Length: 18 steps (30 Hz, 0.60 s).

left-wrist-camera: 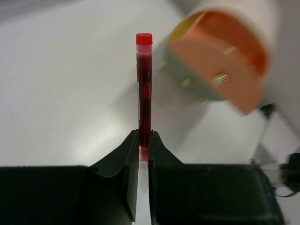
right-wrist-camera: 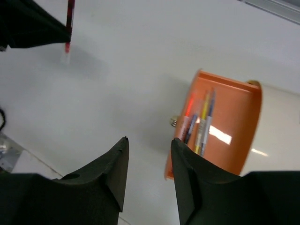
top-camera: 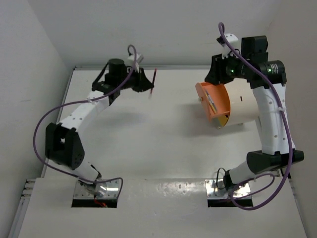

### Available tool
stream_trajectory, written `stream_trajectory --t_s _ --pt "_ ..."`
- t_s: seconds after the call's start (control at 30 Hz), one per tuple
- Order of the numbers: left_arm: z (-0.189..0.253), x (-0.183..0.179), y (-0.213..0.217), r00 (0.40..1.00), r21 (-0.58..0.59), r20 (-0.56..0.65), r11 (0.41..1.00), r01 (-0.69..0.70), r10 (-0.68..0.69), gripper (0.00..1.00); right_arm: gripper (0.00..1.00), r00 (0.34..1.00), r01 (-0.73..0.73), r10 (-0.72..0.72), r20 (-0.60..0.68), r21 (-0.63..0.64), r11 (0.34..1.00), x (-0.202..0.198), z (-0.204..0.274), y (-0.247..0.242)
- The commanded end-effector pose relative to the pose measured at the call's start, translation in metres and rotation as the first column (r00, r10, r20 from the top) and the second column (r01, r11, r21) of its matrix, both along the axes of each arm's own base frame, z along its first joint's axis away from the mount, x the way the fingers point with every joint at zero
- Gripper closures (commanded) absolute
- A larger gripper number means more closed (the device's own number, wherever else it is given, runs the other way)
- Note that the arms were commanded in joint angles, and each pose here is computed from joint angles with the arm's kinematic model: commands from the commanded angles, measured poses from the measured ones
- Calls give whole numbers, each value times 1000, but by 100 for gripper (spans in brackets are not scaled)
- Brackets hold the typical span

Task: Sort the stationery into containers
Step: Pick up the pen from the center of the board.

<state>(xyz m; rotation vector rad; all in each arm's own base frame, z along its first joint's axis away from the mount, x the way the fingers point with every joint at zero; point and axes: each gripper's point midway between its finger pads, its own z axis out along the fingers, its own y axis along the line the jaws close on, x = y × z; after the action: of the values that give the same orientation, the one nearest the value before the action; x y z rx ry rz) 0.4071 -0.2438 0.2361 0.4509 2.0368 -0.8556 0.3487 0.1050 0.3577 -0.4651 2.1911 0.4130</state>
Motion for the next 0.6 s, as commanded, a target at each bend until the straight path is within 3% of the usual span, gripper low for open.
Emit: stream_trajectory --t_s 0.0,0.03,0.07,0.2,0.37,0.57 --pt "114 -33 -41 952 -299 198 911 285 -233 100 59 981 -185 174 84 152 971 -15 28 42" --pt "122 -38 -44 959 -368 151 887 279 -239 100 59 976 -205 189 107 169 964 -15 34 49" --pt "136 -40 -46 945 -404 211 859 315 -248 100 58 971 -230 211 115 185 956 -16 37 56" --pt "168 -63 -54 925 -546 210 747 379 -316 100 58 958 -275 243 152 254 927 -15 52 79" --pt "170 -84 -68 901 -542 214 722 430 -377 100 62 945 -317 254 208 375 871 -13 76 102" --pt "174 -100 -77 884 -538 225 704 464 -410 100 64 952 -306 266 151 441 844 -6 71 117"
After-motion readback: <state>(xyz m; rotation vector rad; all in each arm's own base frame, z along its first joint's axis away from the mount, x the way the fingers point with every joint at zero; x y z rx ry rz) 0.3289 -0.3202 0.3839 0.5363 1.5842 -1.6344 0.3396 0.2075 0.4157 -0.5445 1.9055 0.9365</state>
